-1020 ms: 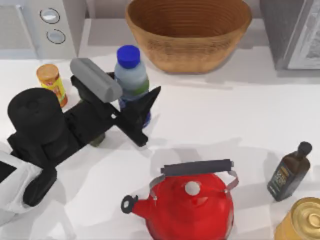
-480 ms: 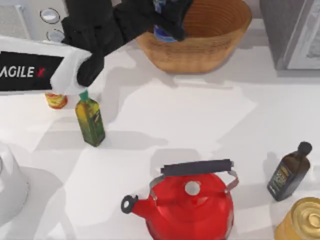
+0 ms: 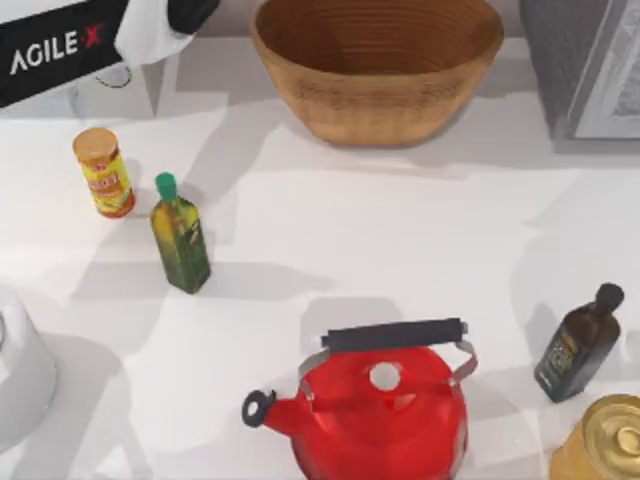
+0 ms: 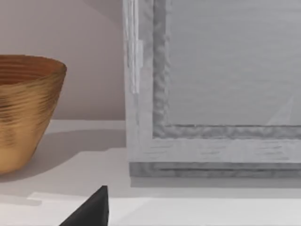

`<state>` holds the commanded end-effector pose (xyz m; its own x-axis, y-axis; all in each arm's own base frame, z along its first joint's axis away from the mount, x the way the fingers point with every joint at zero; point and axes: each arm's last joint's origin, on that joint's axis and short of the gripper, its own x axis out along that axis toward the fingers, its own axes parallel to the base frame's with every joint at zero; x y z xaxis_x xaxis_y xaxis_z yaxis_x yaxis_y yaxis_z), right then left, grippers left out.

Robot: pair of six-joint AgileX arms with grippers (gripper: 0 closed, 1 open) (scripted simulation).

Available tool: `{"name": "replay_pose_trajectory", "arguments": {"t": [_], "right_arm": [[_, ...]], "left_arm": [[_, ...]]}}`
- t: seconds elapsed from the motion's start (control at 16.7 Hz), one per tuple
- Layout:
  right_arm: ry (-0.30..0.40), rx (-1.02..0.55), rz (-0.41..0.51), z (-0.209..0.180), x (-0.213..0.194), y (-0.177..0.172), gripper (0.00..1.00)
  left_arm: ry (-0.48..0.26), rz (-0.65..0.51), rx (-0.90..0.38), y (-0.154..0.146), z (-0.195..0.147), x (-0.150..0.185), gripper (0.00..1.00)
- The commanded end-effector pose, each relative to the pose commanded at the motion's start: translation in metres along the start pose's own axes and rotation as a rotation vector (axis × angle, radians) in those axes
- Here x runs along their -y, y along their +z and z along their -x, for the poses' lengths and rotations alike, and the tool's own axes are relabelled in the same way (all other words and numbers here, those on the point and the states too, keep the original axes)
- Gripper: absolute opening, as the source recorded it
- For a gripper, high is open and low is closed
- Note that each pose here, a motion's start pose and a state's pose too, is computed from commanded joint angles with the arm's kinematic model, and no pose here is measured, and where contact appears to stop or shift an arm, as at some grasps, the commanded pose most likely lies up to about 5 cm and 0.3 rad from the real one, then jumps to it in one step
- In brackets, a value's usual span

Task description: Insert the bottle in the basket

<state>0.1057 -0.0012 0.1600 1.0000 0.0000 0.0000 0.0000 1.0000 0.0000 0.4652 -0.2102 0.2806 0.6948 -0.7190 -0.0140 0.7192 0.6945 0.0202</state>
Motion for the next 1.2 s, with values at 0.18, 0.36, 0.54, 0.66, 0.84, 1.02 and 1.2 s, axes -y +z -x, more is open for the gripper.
{"name": "replay_pose_trajectory", "arguments": {"t": [0.18, 0.36, 0.54, 0.66, 0.84, 1.02, 1.2], "right_arm": [[0.0, 0.0, 0.0, 0.0, 0.0, 0.0, 1.0], [0.0, 0.0, 0.0, 0.0, 0.0, 0.0, 1.0], [0.0, 0.0, 0.0, 0.0, 0.0, 0.0, 1.0], [0.0, 0.0, 0.0, 0.0, 0.0, 0.0, 1.0], [0.0, 0.0, 0.0, 0.0, 0.0, 0.0, 1.0], [0.0, 0.0, 0.0, 0.0, 0.0, 0.0, 1.0], [0.0, 0.0, 0.0, 0.0, 0.0, 0.0, 1.0]], "left_arm": [[0.001, 0.001, -0.003, 0.003, -0.001, -0.001, 0.0], [-0.004, -0.003, 0.002, 0.005, -0.001, 0.002, 0.0], [-0.007, -0.004, 0.002, 0.0, -0.011, 0.003, 0.0], [-0.005, -0.005, 0.005, -0.01, -0.026, 0.001, 0.0], [-0.004, -0.003, 0.004, -0.026, -0.048, -0.002, 0.0], [0.001, 0.001, -0.003, -0.034, -0.055, -0.001, 0.0], [0.001, 0.001, -0.003, -0.034, -0.055, -0.001, 0.08]]}}
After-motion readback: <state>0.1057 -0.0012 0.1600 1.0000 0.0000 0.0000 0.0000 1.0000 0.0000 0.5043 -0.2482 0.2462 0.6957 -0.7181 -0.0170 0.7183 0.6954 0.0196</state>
